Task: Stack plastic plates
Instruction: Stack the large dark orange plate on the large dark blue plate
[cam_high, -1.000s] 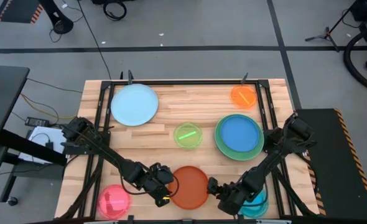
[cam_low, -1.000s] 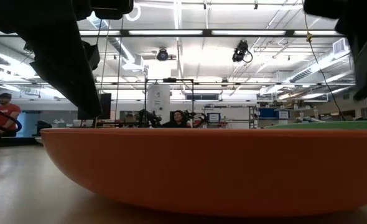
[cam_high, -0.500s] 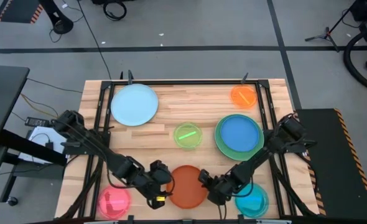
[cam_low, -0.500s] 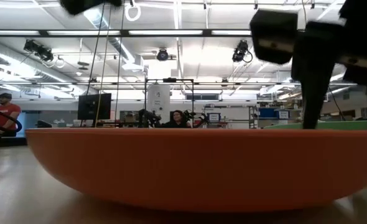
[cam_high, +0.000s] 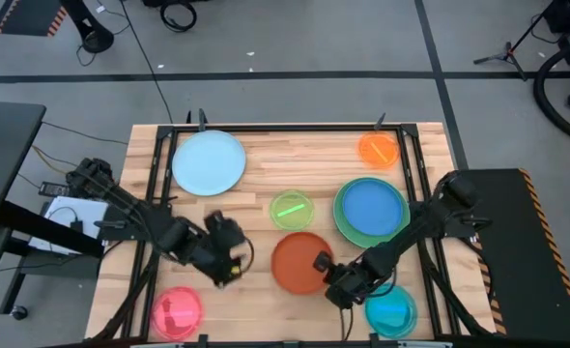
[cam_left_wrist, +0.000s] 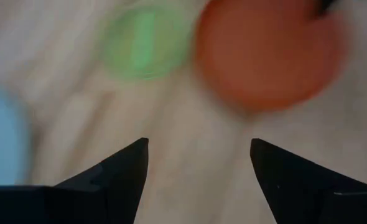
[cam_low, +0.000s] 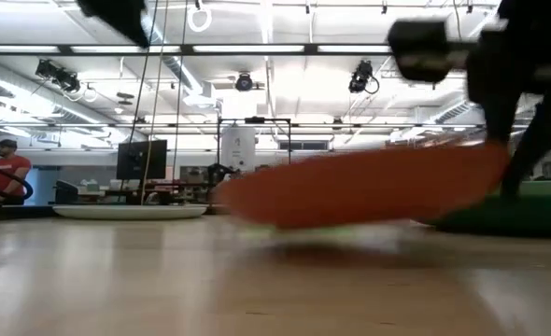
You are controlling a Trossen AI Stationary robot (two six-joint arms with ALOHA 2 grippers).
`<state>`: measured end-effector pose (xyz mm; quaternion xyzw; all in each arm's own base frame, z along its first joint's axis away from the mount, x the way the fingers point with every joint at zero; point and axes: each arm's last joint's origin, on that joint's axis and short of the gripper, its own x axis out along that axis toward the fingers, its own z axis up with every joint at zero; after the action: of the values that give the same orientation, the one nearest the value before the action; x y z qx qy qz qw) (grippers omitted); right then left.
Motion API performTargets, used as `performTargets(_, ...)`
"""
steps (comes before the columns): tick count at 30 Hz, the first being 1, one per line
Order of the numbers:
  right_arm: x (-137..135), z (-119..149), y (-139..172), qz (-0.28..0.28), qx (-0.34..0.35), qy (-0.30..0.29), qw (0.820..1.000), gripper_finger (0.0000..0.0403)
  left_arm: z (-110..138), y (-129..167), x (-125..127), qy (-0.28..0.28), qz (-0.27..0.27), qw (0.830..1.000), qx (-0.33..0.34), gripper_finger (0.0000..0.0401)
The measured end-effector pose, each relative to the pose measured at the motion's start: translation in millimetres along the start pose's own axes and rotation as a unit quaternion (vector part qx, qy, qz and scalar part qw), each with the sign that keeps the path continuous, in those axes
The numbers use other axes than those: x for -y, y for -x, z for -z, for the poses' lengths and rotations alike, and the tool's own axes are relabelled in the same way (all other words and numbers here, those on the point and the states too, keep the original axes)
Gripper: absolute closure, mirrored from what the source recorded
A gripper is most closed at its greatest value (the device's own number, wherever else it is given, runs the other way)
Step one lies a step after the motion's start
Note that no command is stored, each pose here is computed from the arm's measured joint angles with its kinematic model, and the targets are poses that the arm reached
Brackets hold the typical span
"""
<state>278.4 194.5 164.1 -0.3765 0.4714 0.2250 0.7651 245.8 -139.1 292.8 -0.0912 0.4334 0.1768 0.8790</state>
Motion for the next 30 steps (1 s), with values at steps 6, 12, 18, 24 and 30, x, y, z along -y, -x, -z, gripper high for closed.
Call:
performTargets(6,15.7,43.0,64.0,0.057,-0.116,-0.168,0.977,0.039,6.3,-11.2,-21.6,0.02,-0.089,0.995,-0.038,0.0115)
performTargets(12,8.2,93.9,89.7,0.1,-0.15,-0.334,0.925,0.039,18.7,-27.9,-30.9,0.012,-0.123,0.991,-0.051,0.0115)
performTargets(18,-7.6,126.1,83.1,0.087,-0.174,-0.418,0.887,0.039,27.5,-37.2,-35.5,0.018,-0.136,0.989,-0.062,0.0115)
performTargets(24,-14.5,127.9,76.6,0.051,-0.193,-0.406,0.892,0.0383,25.5,-39.3,-35.8,0.029,-0.127,0.989,-0.065,0.0115)
performTargets(30,-15.9,122.1,77.3,0.031,-0.197,-0.39,0.899,0.0308,22.5,-41.6,-39.4,0.033,-0.133,0.988,-0.067,0.0115)
